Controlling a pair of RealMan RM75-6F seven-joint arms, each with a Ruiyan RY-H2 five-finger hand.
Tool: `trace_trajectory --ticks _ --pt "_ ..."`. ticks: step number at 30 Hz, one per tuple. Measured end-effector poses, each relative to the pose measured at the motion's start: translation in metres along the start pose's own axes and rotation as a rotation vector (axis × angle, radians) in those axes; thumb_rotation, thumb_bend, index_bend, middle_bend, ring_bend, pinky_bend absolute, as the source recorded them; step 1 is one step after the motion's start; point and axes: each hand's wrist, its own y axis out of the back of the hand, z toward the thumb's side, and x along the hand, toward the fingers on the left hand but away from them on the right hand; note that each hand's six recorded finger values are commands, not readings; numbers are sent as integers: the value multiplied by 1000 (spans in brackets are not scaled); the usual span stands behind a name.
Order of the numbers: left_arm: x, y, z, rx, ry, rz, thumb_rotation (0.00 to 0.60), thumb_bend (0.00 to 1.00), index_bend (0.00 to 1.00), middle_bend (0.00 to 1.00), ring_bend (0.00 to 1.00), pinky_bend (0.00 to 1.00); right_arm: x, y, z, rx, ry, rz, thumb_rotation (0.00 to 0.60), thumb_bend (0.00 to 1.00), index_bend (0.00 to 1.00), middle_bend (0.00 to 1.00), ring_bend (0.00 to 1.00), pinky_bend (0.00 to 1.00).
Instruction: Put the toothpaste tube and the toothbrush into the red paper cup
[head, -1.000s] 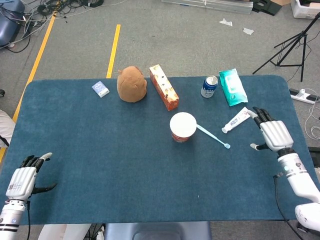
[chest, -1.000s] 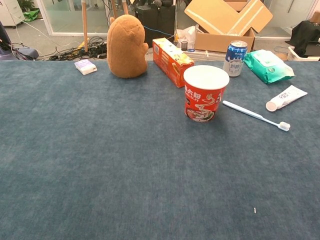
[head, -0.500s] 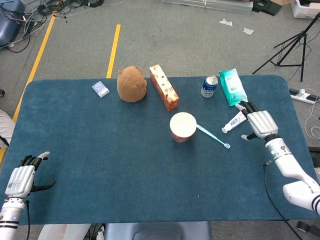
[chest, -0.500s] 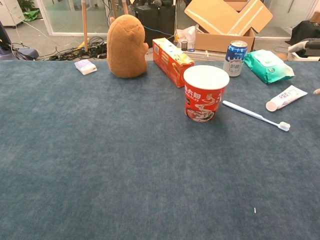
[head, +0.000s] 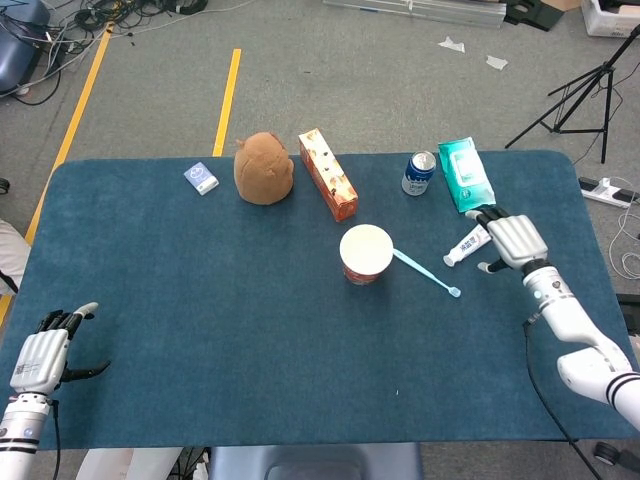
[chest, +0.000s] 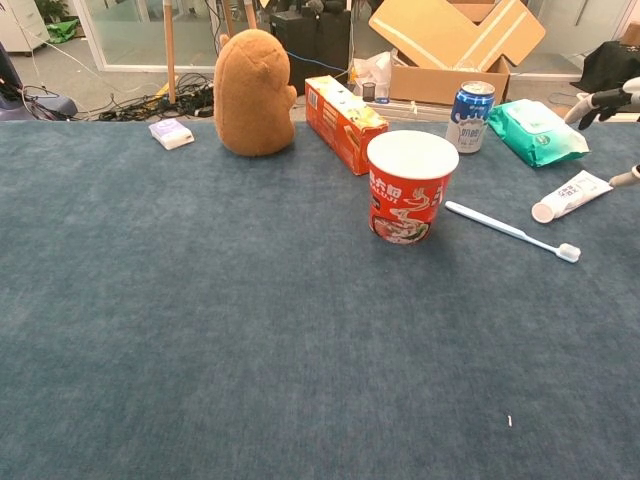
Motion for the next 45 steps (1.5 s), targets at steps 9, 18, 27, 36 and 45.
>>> trace_trajectory --ticks 9,18,27,36,45 --pt "1 -3 -4 -5 20 -4 600 26 160 281 217 125 -18 -2 3 34 -12 46 600 0 124 0 0 369" --pt "3 -4 -6 -13 35 -2 600 26 160 281 217 125 -38 -1 13 48 -3 65 600 0 275 0 0 334" --pt "5 -5 -9 -23 42 -3 600 26 160 281 217 125 -48 -9 19 58 -1 93 600 23 316 0 0 334" --pt "6 -5 -12 -25 46 -5 600 27 162 281 217 125 -55 -21 28 77 8 127 600 91 319 0 0 334" --pt "6 -3 -12 -23 46 -4 600 27 162 281 217 125 -58 -24 27 128 18 148 600 129 327 0 0 334"
